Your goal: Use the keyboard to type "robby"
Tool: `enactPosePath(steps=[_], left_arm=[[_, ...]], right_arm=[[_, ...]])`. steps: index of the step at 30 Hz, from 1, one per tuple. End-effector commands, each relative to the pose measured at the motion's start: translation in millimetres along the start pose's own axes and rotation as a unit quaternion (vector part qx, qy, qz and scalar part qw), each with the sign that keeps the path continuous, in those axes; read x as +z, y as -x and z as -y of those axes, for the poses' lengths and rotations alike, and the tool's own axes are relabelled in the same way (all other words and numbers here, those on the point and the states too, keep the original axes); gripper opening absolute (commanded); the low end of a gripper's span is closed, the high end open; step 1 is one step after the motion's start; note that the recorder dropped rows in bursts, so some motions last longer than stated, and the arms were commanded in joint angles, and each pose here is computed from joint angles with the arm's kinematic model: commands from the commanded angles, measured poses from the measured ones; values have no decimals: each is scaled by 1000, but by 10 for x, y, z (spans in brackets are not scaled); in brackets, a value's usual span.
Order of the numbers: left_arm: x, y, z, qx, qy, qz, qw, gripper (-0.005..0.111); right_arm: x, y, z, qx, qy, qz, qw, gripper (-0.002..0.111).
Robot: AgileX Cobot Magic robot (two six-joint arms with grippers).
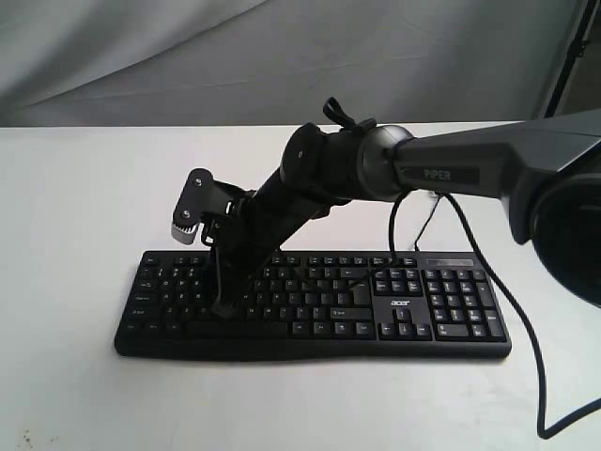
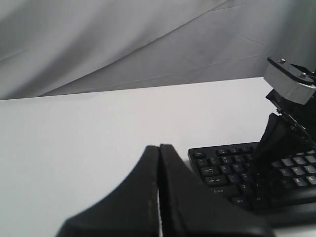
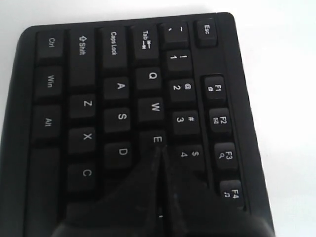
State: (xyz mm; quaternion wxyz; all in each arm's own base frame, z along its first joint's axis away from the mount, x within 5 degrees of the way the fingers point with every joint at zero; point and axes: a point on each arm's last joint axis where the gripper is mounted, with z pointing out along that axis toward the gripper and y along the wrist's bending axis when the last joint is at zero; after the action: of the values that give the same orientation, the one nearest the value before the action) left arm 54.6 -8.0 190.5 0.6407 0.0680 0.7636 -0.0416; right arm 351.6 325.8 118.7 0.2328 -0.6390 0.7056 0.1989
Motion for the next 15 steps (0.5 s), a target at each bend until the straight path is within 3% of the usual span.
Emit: enactPosePath(steps=[1,15], left_arm=[[1,-8,3,1,-3,2,1000,0],[1,-8,3,1,-3,2,1000,0]], right_arm=[[-22,9,10,2,-1,1,1000,0],[38,-37,-6,6,12,-6,1000,0]])
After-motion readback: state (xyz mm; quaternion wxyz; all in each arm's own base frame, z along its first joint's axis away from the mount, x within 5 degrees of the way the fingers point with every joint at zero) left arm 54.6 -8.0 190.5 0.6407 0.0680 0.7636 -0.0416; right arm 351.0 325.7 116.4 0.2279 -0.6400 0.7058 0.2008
